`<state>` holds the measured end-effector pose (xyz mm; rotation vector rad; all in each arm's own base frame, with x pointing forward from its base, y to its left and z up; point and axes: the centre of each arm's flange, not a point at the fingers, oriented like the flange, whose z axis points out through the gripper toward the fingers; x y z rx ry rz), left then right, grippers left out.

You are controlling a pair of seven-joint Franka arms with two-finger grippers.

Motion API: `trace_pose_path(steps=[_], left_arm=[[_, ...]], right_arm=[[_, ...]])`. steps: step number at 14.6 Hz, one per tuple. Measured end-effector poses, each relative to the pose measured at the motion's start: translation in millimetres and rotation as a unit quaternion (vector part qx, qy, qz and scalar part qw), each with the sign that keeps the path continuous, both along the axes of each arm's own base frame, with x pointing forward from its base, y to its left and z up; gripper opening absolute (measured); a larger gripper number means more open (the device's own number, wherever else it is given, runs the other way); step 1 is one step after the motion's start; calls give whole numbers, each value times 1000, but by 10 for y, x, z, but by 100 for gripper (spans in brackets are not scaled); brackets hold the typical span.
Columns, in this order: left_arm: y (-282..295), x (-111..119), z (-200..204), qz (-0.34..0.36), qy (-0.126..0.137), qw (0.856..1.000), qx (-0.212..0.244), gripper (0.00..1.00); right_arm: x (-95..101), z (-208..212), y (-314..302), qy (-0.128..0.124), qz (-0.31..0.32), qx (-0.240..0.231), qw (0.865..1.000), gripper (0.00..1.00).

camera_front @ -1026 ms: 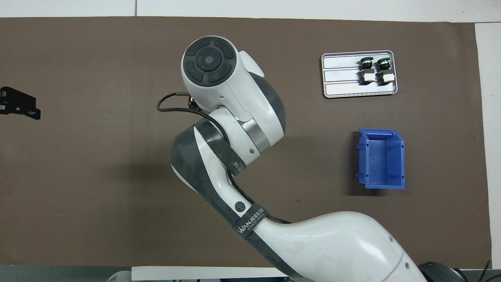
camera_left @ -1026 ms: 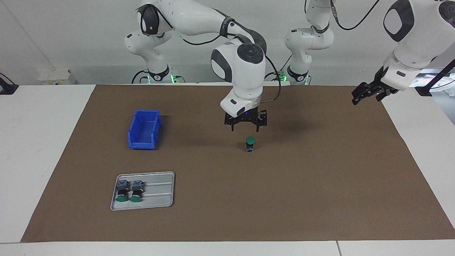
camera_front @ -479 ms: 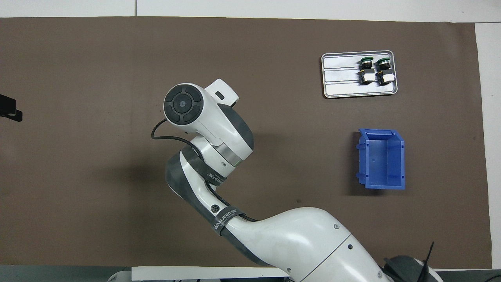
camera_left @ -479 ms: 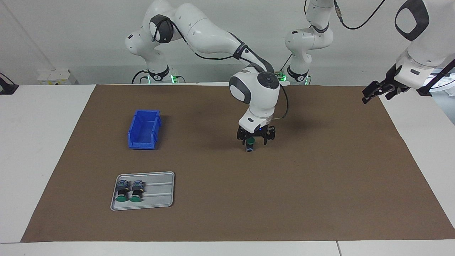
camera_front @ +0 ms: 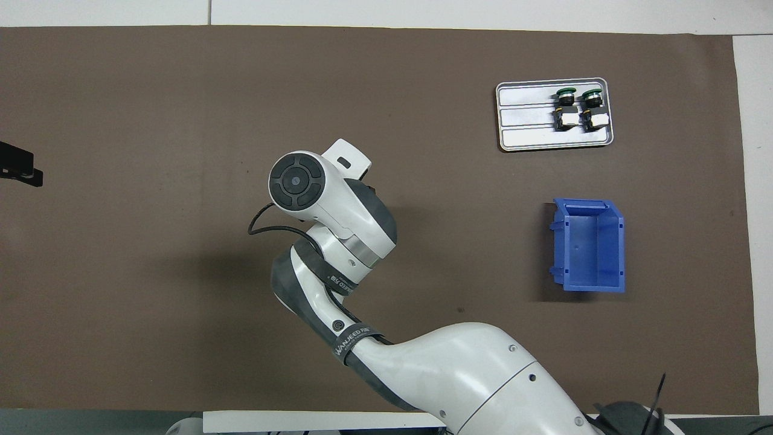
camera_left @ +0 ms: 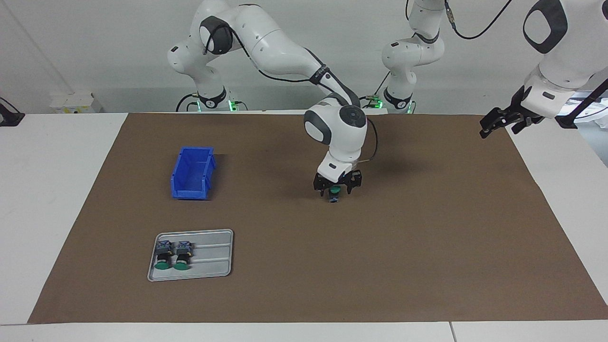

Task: Place and press button with both arms

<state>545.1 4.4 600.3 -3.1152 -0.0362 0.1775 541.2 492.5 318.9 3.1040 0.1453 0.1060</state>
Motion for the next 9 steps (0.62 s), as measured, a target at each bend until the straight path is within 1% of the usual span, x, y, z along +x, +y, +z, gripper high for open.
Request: trace_pose_path(steps=[2,5,6,7,8,9], left_arm=[[21,0,0,2,0,1000,0,100],[31,-1,-1,3,0,1000,0,100],[36,-1,-1,3,0,1000,0,100],[41,-1,-1,4,0,1000,0,100],[48,-1,-1,4,0,1000,0,100],[55,-2,-1,5,0,1000,0,100]], right_arm=[[-18,2,-17,5,4,2,1000,99],[-39,-56,-65,22,20,8,1000,96],[-37,-57,-72,24,22,11,999,90],[-41,-54,-69,26,22,12,999,76],[-52,-51,-58,27,23,14,999,66],[-59,-48,-51,27,24,15,999,66]])
